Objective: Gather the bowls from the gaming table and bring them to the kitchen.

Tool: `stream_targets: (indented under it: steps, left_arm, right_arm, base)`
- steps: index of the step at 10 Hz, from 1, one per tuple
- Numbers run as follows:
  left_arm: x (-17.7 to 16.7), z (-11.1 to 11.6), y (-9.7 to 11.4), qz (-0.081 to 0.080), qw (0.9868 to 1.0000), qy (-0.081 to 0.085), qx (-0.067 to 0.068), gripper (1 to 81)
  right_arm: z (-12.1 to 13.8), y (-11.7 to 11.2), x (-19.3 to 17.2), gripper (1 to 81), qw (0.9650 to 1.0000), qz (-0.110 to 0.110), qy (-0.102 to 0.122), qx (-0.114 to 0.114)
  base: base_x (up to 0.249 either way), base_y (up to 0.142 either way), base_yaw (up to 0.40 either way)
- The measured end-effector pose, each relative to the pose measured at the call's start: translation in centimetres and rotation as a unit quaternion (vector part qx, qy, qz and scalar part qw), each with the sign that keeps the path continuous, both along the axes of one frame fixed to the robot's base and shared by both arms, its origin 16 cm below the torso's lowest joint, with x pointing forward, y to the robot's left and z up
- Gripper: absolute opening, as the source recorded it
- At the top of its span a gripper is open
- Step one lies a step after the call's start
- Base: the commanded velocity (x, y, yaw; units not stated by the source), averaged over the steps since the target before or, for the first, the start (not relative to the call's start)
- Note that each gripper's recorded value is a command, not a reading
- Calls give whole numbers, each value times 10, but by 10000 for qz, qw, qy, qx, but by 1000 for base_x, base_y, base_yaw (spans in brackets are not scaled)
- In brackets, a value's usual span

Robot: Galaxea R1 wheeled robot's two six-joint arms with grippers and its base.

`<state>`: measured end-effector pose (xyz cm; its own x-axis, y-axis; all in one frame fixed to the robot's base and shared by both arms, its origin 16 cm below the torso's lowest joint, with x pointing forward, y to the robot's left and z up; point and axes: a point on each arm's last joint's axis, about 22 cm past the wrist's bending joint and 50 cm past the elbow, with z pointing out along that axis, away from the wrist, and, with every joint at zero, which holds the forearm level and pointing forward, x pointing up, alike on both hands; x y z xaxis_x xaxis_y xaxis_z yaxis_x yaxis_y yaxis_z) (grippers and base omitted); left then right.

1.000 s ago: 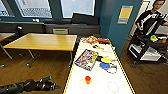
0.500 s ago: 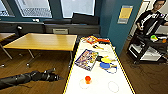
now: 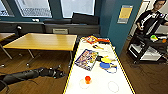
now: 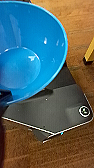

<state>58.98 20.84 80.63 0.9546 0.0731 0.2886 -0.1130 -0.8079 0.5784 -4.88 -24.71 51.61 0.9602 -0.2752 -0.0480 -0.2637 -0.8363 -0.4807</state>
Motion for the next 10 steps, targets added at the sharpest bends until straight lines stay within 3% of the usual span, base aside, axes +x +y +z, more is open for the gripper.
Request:
stream_targets:
  steps: [1,2,3,4,7,10]
  left_arm:
    - [11,-5,14,296,9994,134,89,811]
    - [21,-7,18,459,9986,209,156,811]
    - [31,-2,7,474,9986,200,143,811]
    - [37,4,-12,363,9992,148,104,811]
    - [40,1,-46,40,9997,83,236,811]
    - [33,0,-106,-417,9990,32,181,811]
  right_arm:
    - [-1,3,1,10,10000,16,13,18]
    - [-3,5,3,10,10000,23,8,26]
    - [-4,3,3,10,10000,33,9,4]
    - [-4,2,3,10,10000,59,41,5]
    - [-7,2,5,10,10000,76,41,-19]
    - [-12,2,3,10,9999,102,76,-60]
  base:
    - [0,0,0]
    - [0,0,0]
    - [0,0,0]
    - [0,0,0]
    - [0,0,0]
    - [0,0,0]
